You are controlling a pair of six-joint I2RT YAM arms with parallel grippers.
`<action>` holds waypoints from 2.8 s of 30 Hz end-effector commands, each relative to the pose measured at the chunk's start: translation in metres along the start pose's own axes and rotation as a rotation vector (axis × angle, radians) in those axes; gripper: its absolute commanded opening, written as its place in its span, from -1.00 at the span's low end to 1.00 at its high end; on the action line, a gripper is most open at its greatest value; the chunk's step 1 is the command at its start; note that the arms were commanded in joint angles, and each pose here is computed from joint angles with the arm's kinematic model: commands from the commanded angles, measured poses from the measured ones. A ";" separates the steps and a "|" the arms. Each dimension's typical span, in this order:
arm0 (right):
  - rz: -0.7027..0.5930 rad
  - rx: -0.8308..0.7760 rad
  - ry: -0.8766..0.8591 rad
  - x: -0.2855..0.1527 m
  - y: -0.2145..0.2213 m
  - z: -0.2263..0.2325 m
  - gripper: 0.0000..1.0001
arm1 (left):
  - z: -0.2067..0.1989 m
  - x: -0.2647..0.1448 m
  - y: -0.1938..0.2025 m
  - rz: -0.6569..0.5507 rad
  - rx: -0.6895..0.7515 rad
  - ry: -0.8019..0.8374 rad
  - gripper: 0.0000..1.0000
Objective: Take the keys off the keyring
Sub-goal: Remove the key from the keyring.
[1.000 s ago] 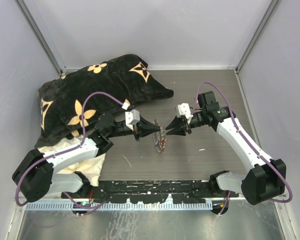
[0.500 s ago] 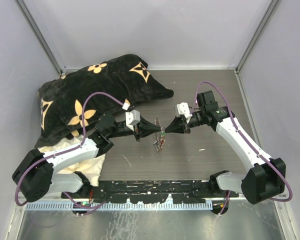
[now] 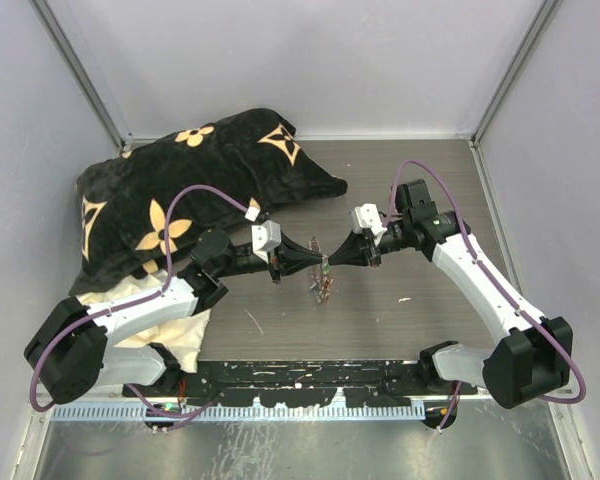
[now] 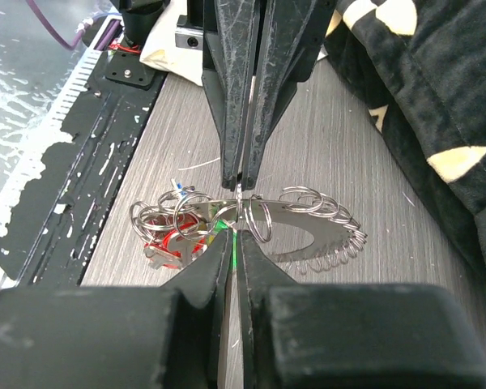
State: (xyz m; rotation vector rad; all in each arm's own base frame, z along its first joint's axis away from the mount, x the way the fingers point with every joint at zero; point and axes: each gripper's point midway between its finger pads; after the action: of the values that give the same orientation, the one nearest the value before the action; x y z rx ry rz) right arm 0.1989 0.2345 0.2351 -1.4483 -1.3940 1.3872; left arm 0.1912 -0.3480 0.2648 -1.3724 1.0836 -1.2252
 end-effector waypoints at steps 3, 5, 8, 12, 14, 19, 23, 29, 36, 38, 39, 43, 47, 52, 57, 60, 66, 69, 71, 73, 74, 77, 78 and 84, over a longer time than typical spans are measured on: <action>-0.035 -0.071 -0.002 -0.001 -0.022 -0.007 -0.74 | -0.002 0.005 -0.036 -0.114 0.085 0.012 -1.00; -0.043 -0.072 -0.007 -0.001 -0.025 -0.006 -0.73 | -0.002 0.006 -0.036 -0.114 0.085 0.011 -1.00; -0.052 -0.070 -0.013 0.000 -0.027 -0.005 -0.71 | -0.002 0.006 -0.035 -0.114 0.084 0.011 -1.00; -0.057 -0.070 -0.019 0.001 -0.027 -0.004 -0.68 | -0.002 0.007 -0.035 -0.114 0.083 0.011 -1.00; -0.060 -0.072 -0.021 0.001 -0.029 -0.004 -0.66 | -0.002 0.008 -0.035 -0.113 0.080 0.012 -1.00; -0.061 -0.073 -0.025 0.002 -0.030 -0.003 -0.64 | -0.002 0.008 -0.035 -0.112 0.080 0.013 -1.00; -0.056 -0.074 -0.028 0.003 -0.029 -0.003 -0.66 | -0.002 0.009 -0.034 -0.111 0.077 0.015 -1.00; -0.055 -0.075 -0.038 0.006 -0.029 -0.002 -0.68 | -0.003 0.011 -0.033 -0.110 0.075 0.019 -1.00; -0.023 -0.059 -0.035 0.009 -0.024 -0.003 -0.98 | -0.001 0.010 -0.034 -0.119 0.071 0.009 -1.00; -0.005 -0.042 -0.024 0.008 -0.023 -0.004 -0.98 | 0.000 0.009 -0.033 -0.120 0.067 -0.002 -1.00; 0.006 -0.029 -0.017 0.007 -0.021 -0.005 -0.98 | 0.002 0.008 -0.032 -0.122 0.061 -0.013 -1.00; 0.057 0.104 0.031 0.005 -0.015 -0.009 -0.98 | 0.012 0.001 -0.033 -0.138 0.031 -0.095 -0.45; 0.140 0.326 0.150 -0.002 -0.004 -0.020 -0.98 | 0.026 -0.016 -0.025 -0.094 -0.051 -0.241 -0.06; 0.242 0.704 0.295 -0.012 0.017 -0.022 -0.98 | 0.041 -0.043 -0.010 -0.038 -0.191 -0.441 0.21; 0.269 1.059 0.427 -0.031 0.043 -0.027 -0.98 | 0.043 -0.051 0.003 -0.039 -0.370 -0.518 0.23; 0.248 1.293 0.545 -0.038 0.054 -0.038 -0.98 | 0.041 -0.049 0.004 -0.072 -0.452 -0.520 0.20; 0.138 1.631 0.809 -0.051 0.062 -0.066 -0.98 | 0.030 -0.037 -0.002 -0.052 -0.387 -0.495 0.19; 0.084 1.799 0.794 -0.046 0.059 -0.074 -0.98 | 0.019 -0.026 -0.004 -0.038 -0.268 -0.460 0.19; 0.017 1.896 0.768 -0.041 0.055 -0.081 -0.98 | 0.010 -0.016 -0.003 -0.036 -0.160 -0.428 0.19; -0.038 1.944 0.749 -0.041 0.050 -0.086 -0.98 | 0.002 -0.004 -0.003 -0.048 -0.026 -0.379 0.18; -0.060 1.969 0.730 -0.040 0.049 -0.088 -0.98 | 0.000 0.003 0.007 -0.034 0.037 -0.350 0.18; -0.129 2.021 0.665 -0.040 0.043 -0.090 -0.98 | 0.009 0.016 0.019 -0.050 0.203 -0.333 -0.01; -0.148 2.037 0.641 -0.039 0.041 -0.089 -0.98 | 0.015 0.019 0.023 -0.056 0.255 -0.344 -0.10; -0.175 2.112 0.523 -0.029 0.046 -0.065 -0.98 | 0.052 0.014 0.014 -0.209 0.275 -0.363 -0.29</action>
State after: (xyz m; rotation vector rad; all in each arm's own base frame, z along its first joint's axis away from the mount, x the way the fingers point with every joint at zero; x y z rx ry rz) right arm 0.2912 0.2007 0.1835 -0.1950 0.6163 1.1432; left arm 0.2182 -0.3776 0.1768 -1.3427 0.8068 -0.9313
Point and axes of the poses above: each gripper's point midway between its finger pads, its own x axis out along the fingers, its own z axis along the line the jaws close on, y = z × x, and after that the axes turned 3 degrees about -x, right-handed
